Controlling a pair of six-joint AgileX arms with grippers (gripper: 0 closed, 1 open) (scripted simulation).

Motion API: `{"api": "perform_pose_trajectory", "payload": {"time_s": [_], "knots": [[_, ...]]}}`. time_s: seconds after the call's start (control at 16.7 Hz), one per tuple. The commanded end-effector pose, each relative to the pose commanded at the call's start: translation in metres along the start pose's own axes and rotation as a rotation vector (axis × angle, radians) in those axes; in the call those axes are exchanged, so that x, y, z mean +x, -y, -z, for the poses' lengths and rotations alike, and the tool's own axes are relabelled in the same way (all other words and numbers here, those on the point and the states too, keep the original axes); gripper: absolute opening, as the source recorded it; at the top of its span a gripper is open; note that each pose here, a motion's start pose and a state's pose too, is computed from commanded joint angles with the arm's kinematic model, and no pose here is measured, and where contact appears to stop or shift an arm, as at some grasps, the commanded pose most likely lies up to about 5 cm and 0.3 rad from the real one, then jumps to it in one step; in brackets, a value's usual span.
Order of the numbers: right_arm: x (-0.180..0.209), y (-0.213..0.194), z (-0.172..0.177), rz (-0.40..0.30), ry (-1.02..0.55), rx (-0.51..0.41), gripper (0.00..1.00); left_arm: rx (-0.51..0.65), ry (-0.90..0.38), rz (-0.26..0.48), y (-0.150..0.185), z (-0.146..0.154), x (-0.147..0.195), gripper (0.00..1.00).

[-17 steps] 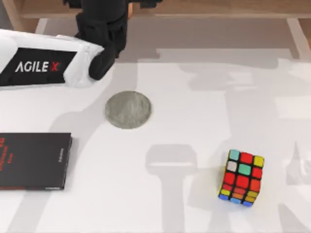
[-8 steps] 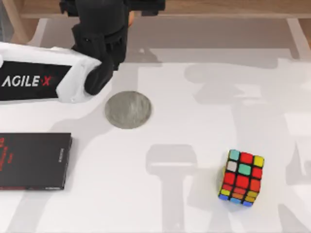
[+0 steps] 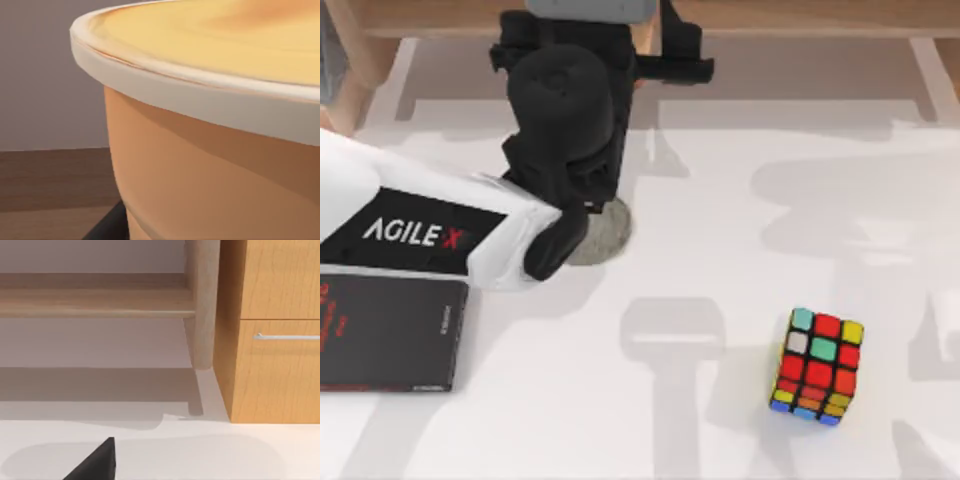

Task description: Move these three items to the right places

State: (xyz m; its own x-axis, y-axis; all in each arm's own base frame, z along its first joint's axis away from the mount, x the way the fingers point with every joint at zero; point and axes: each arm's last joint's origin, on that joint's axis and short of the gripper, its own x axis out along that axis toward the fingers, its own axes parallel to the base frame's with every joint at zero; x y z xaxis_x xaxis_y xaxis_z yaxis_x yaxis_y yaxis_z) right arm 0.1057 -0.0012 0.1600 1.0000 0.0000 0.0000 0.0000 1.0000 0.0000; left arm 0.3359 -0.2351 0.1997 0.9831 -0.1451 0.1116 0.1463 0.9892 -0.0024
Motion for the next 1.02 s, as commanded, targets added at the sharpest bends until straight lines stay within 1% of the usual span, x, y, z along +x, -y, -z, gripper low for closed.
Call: {"api": "perform_pose_trajectory", "payload": {"time_s": [0.18,0.36,0.54,0.66,0.9,1.02], "knots": [[0.000,0.000,0.000,0.000,0.000,0.000,1.00,-0.005,-0.018,-0.005,0.002,0.028,-0.022,0.00],[0.000,0.000,0.000,0.000,0.000,0.000,1.00,-0.002,-0.077,-0.053,-0.006,0.059,-0.039,0.00],[0.000,0.000,0.000,0.000,0.000,0.000,1.00,0.000,-0.124,-0.105,-0.017,0.079,-0.049,0.00],[0.000,0.000,0.000,0.000,0.000,0.000,1.00,0.002,-0.133,-0.114,-0.019,0.082,-0.050,0.00],[0.000,0.000,0.000,0.000,0.000,0.000,1.00,0.002,-0.129,-0.109,-0.017,0.081,-0.050,0.00],[0.000,0.000,0.000,0.000,0.000,0.000,1.00,-0.002,-0.125,-0.111,-0.017,0.086,-0.050,0.00]]}}
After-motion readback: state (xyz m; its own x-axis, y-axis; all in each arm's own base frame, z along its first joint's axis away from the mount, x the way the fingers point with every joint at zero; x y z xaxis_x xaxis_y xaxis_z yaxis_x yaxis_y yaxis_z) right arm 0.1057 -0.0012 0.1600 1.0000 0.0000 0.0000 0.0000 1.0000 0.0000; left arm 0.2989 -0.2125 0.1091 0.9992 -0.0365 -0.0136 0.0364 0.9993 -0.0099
